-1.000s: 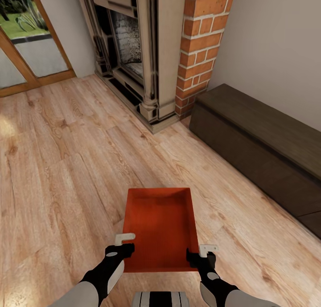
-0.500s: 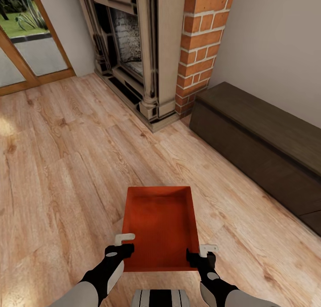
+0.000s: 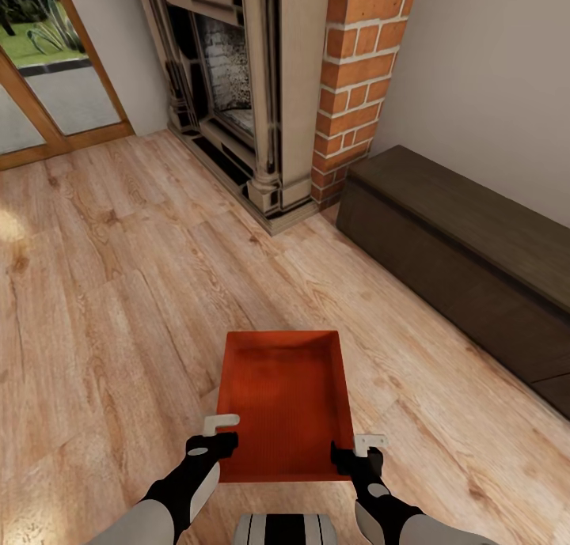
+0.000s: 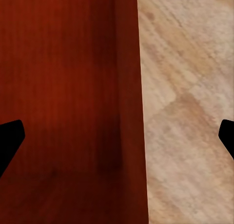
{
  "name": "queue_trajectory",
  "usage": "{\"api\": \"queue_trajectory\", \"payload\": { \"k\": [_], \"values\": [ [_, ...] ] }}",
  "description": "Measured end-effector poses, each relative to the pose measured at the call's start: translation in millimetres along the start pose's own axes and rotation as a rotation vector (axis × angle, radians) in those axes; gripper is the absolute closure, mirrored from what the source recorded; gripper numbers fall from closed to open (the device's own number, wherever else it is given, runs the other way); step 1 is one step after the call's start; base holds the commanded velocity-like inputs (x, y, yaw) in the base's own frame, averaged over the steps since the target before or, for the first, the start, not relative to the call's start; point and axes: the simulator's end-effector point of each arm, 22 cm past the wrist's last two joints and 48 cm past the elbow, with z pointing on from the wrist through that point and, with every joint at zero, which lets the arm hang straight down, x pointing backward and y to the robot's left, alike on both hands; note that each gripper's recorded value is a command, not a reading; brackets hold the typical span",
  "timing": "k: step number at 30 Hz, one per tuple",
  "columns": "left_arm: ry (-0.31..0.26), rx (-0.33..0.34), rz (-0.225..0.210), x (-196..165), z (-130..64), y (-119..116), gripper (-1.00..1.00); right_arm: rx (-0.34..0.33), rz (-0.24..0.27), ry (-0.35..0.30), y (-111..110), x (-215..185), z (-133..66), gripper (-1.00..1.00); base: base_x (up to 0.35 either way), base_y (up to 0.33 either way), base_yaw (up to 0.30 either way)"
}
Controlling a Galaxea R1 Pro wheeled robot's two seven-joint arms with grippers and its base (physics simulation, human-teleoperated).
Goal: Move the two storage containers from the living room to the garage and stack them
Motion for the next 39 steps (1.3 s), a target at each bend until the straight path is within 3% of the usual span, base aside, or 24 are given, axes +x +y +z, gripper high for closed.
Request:
{"api": "queue_trajectory", "payload": {
  "k": [39],
  "values": [
    [0.001, -0.003, 0.003, 0.3, 0.4, 2.3, -1.0, -0.019, -0.037, 0.002, 1.6, 2.8, -0.4, -1.0, 0.0, 0.0, 0.0]
  ]
}}
